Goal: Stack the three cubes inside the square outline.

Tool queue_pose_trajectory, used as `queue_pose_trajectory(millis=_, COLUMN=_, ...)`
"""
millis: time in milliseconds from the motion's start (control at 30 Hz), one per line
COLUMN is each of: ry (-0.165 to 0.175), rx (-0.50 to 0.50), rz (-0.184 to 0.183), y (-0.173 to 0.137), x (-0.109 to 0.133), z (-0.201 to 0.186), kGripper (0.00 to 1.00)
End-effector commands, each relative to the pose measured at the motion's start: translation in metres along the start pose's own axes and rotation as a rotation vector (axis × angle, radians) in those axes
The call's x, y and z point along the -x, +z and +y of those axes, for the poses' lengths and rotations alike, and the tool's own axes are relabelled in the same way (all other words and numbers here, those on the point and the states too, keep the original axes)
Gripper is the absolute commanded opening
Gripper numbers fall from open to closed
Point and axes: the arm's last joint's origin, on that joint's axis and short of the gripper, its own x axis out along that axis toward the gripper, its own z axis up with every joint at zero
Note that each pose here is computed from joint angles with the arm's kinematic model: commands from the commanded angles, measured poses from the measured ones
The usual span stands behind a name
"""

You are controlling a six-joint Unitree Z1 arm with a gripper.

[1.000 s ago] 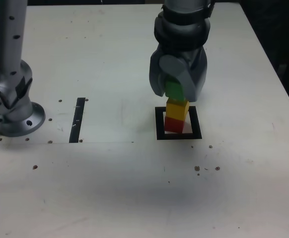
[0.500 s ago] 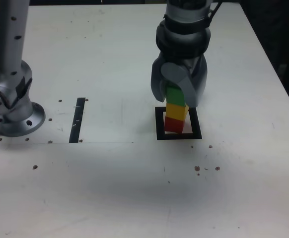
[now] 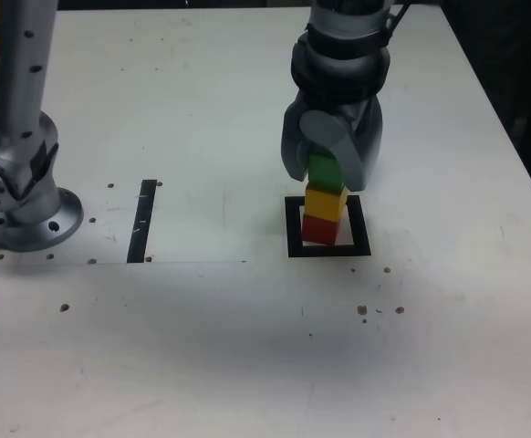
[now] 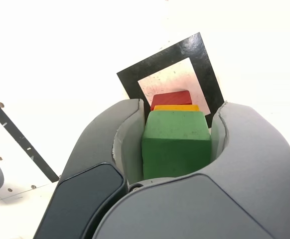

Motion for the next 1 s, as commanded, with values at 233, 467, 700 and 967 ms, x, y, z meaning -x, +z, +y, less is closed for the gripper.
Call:
queue_pose_trajectory(millis=233, ry=0.004, rx=0.005, rz=-0.005, y=-0.008, x=0.01, z=0.001, kGripper=0.31)
queue_pose_trajectory(millis=467, ry=0.008, rx=0.004, rz=-0.015, y=-0.009, x=0.016, z=-0.002, kGripper=0.31)
queue_pose_trajectory(millis=700, ry=0.009, rx=0.005, rz=-0.008, y=-0.006, x=0.012, z=-0.005, kGripper=0.3)
queue_pose_trajectory(millis=967, ry=0.0, rx=0.001, rz=0.012, y=0.0, x=0.003, z=-0.007, kGripper=0.31)
